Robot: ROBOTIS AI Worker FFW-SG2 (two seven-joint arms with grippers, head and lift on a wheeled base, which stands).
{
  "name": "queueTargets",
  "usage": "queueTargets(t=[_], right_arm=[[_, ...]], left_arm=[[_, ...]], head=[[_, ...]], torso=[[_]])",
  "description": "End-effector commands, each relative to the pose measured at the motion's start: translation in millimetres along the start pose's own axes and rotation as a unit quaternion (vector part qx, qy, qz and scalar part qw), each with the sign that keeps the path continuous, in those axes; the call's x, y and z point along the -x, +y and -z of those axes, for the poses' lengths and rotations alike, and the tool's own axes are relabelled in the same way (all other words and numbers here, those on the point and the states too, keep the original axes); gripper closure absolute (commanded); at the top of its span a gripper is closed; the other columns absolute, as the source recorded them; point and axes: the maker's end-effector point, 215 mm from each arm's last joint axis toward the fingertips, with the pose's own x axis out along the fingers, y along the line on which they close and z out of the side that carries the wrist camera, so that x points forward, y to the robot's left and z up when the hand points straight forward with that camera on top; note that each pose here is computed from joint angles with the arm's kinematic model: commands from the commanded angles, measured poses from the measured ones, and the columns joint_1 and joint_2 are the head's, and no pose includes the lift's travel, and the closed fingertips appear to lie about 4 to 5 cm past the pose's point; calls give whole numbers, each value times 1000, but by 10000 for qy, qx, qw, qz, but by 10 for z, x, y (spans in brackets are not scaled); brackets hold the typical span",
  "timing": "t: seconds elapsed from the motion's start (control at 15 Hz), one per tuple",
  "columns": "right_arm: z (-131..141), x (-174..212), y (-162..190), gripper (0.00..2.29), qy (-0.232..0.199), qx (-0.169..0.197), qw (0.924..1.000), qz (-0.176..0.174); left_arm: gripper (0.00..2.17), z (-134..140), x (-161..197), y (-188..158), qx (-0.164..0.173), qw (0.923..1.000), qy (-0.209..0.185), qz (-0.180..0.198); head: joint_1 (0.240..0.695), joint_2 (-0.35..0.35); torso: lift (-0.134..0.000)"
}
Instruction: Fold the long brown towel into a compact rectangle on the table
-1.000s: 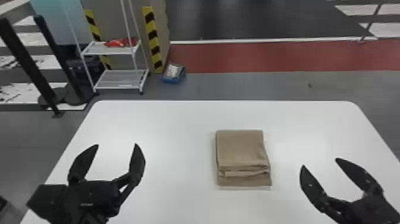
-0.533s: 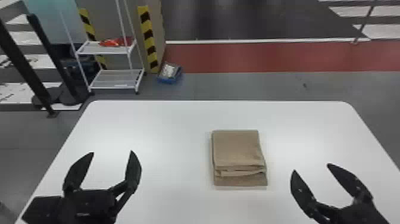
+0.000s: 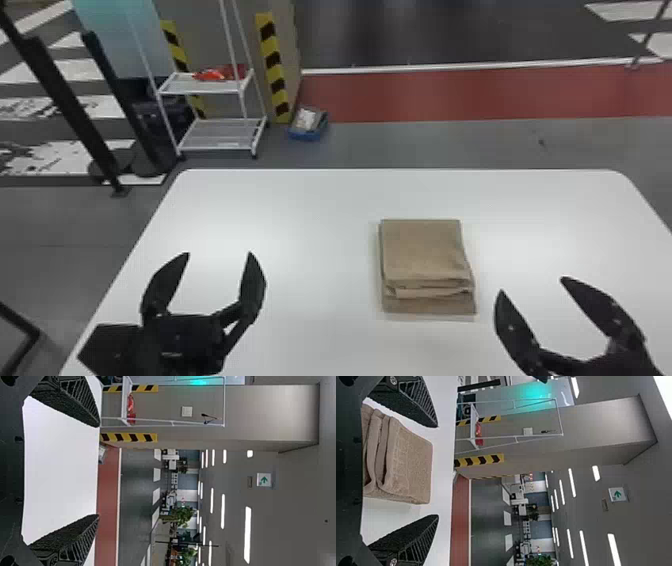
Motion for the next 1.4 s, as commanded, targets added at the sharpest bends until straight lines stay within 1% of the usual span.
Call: queueTargets(t=[0.0, 1.33], right_arm=[[-14, 36, -3, 80, -5, -53, 10000, 20], [-21, 104, 27, 97, -18, -251, 9996, 142]], left_arm=[[70, 13, 1, -16, 9, 10000, 12, 13], [80, -44, 159, -22, 25, 9999, -118, 1]], head=[[695, 116], [695, 114]], torso=[[-57], [-57]])
